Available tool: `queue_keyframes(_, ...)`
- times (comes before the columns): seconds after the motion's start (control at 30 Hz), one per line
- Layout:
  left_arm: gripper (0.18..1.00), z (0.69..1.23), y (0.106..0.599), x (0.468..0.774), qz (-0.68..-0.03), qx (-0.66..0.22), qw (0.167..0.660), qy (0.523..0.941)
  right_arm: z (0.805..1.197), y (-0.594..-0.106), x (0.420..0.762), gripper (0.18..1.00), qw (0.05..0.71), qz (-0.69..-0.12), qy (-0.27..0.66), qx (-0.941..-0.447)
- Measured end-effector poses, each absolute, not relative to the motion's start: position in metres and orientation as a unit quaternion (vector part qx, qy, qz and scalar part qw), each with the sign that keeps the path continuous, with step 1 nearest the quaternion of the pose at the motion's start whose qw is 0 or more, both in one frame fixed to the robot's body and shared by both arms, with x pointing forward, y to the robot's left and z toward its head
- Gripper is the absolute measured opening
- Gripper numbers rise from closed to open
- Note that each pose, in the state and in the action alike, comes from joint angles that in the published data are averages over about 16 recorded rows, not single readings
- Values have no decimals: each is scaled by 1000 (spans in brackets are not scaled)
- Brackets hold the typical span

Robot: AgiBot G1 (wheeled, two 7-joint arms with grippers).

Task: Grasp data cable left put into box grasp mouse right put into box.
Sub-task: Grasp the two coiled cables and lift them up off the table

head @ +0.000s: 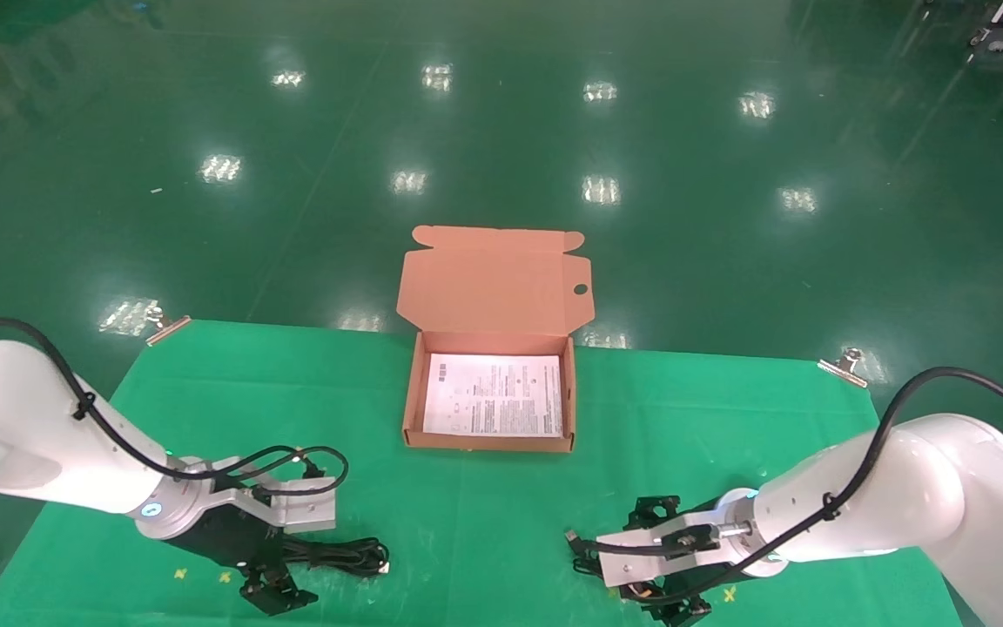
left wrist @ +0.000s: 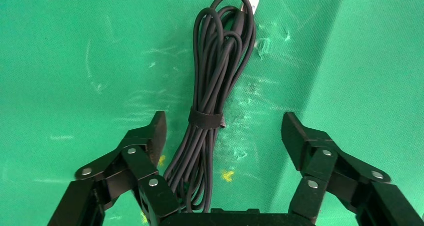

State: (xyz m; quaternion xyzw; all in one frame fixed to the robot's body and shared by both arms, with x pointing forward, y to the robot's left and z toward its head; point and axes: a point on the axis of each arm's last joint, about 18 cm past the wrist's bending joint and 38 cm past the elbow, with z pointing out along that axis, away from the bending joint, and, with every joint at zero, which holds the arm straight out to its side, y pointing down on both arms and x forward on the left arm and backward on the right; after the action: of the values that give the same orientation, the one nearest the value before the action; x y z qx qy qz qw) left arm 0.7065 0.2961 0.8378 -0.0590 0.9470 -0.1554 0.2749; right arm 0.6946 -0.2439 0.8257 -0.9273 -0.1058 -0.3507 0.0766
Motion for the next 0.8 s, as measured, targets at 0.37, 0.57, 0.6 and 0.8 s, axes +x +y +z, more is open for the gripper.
queue_keyframes(0.37, 708, 839, 296, 706, -156, -57, 275, 947, 826, -244, 694, 718, 77, -350, -106, -927)
queue_keyframes(0.57, 567, 839, 295, 706, -156, -57, 276, 947, 826, -245, 694, 570, 77, -350, -106, -928)
queue_keyframes(0.6, 540, 839, 295, 706, -156, -57, 276, 947, 826, -245, 693, 551, 77, -350, -106, -928)
queue_keyframes(0.8, 409, 839, 295, 706, -156, -57, 276, 947, 826, -245, 693, 418, 77, -350, -106, -928)
